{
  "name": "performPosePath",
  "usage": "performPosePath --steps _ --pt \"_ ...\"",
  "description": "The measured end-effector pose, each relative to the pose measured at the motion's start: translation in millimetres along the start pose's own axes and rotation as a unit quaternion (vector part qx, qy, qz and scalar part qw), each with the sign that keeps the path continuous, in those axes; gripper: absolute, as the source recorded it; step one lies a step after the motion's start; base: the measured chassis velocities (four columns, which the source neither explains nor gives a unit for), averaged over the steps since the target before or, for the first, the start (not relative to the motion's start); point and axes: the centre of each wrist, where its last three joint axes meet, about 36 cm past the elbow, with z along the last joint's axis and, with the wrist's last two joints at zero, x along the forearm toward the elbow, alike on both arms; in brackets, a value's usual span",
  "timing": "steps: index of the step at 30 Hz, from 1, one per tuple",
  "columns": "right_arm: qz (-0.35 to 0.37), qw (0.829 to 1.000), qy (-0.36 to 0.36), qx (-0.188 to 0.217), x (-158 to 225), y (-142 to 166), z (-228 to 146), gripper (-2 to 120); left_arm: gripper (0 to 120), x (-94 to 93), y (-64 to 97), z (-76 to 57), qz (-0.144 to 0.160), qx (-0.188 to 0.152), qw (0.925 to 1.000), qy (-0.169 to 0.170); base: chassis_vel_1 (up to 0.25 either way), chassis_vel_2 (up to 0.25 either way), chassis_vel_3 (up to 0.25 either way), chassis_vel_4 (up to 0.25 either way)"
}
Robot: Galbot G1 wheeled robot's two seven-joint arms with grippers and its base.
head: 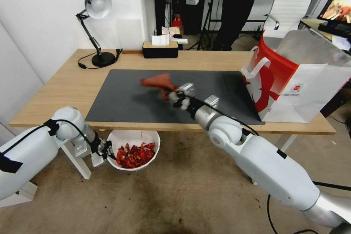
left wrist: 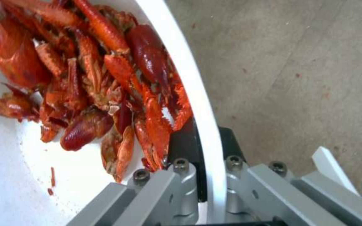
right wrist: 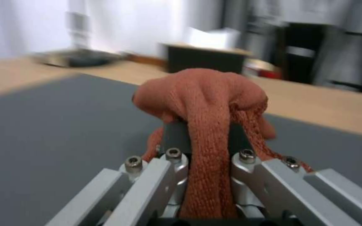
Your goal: Sweep shrimp from table into container with towel, then put container into takeout bag.
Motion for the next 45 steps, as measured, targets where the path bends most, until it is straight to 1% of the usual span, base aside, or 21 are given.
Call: performPosePath --steps 2,4,5,7,9,10,14,15,18,19,21,22,25,26,28,31,33,38,41,42,45 --pt "0.065 0.998 0.010 0.005 2.3 -2.0 4.8 5 0 1.6 -7.1 -3.9 0.002 0.003 1.0000 0.000 0.000 0.000 0.000 0.000" --pt "0.069 0.998 0.011 0.005 2.4 -2.1 5.0 5 0 1.7 -7.5 -4.2 0.003 0.003 1.0000 0.000 0.000 0.000 0.000 0.000" --pt "0.096 0.995 0.019 0.003 4.3 -2.7 7.1 5 0 4.2 -10.0 -6.6 0.003 0.002 1.0000 0.001 0.000 0.000 0.000 0.000" --pt "0.101 0.995 0.020 0.001 5.8 -2.8 7.7 5 0 5.2 -10.5 -7.9 0.003 0.002 1.0000 0.002 0.000 0.000 0.000 0.000" --pt "0.099 0.995 0.021 -0.008 10.6 -1.5 7.3 12 0 6.3 -9.2 -10.8 0.002 -0.001 1.0000 0.002 0.000 0.000 0.000 0.000" --pt "0.099 0.995 0.021 -0.008 10.6 -1.5 7.3 12 0 6.3 -9.2 -10.8 0.002 -0.001 1.0000 0.002 0.000 0.000 0.000 0.000" --pt "0.102 0.994 0.041 -0.011 22.3 -5.8 7.2 32 0 9.0 -10.5 -21.1 0.006 -0.007 1.0000 0.001 0.000 0.000 0.000 0.000" --pt "0.102 0.994 0.041 -0.011 22.3 -5.8 7.2 32 0 9.0 -10.5 -21.1 0.006 -0.007 1.0000 0.001 0.000 0.000 0.000 0.000" --pt "0.105 0.993 0.046 0.005 30.9 -14.3 8.2 44 0 13.7 -13.5 -25.5 0.010 -0.009 0.9999 0.004 0.000 0.000 0.000 0.000" --pt "0.105 0.993 0.046 0.005 30.9 -14.3 8.2 44 0 13.7 -13.5 -25.5 0.010 -0.009 0.9999 0.004 0.000 0.000 0.000 0.000" --pt "0.109 0.993 0.052 0.013 37.1 -18.6 5.6 55 0 15.6 -17.3 -28.4 0.015 -0.009 0.9998 0.005 0.000 0.000 0.000 0.000" --pt "0.109 0.993 0.052 0.013 37.1 -18.6 5.6 55 0 15.6 -17.3 -28.4 0.015 -0.009 0.9998 0.005 0.000 0.000 0.000 0.000" --pt "0.117 0.991 0.063 0.019 46.9 -24.3 3.3 70 0 19.1 -25.2 -35.8 0.021 -0.010 0.9997 0.005 0.000 0.000 0.000 0.000" --pt "0.117 0.991 0.063 0.019 46.9 -24.3 3.3 70 0 19.1 -25.2 -35.8 0.021 -0.010 0.9997 0.005 0.000 0.000 0.000 0.000" --pt "0.119 0.990 0.066 0.017 54.8 -27.0 3.0 80 0 22.9 -29.9 -40.1 0.025 -0.011 0.9996 0.006 0.000 0.000 0.000 0.000" --pt "0.117 0.991 0.069 0.008 62.0 -29.7 3.1 88 0 24.8 -33.9 -42.5 0.027 -0.011 0.9995 0.006 0.000 0.000 0.000 0.000" --pt "0.111 0.992 0.066 -0.011 70.9 -33.3 4.9 97 0 25.4 -35.4 -42.2 0.028 -0.011 0.9995 0.007 0.000 0.000 0.000 0.000" --pt "0.099 0.993 0.047 -0.035 80.7 -37.1 5.1 100 0 24.4 -35.3 -41.7 0.027 -0.012 0.9995 0.006 0.000 0.000 0.000 0.000" --pt "0.076 0.995 0.015 -0.068 89.9 -37.5 4.7 100 0 24.1 -34.0 -42.6 0.026 -0.014 0.9995 0.006 0.000 0.000 0.000 0.000" --pt "0.076 0.995 0.015 -0.068 89.9 -37.5 4.7 100 0 24.1 -34.0 -42.6 0.026 -0.014 0.9995 0.006 0.000 0.000 0.000 0.000" --pt "0.061 0.991 -0.045 -0.106 100.6 -34.6 9.4 100 0 22.1 -32.0 -43.1 0.023 -0.016 0.9996 0.005 0.000 0.000 0.000 0.000"
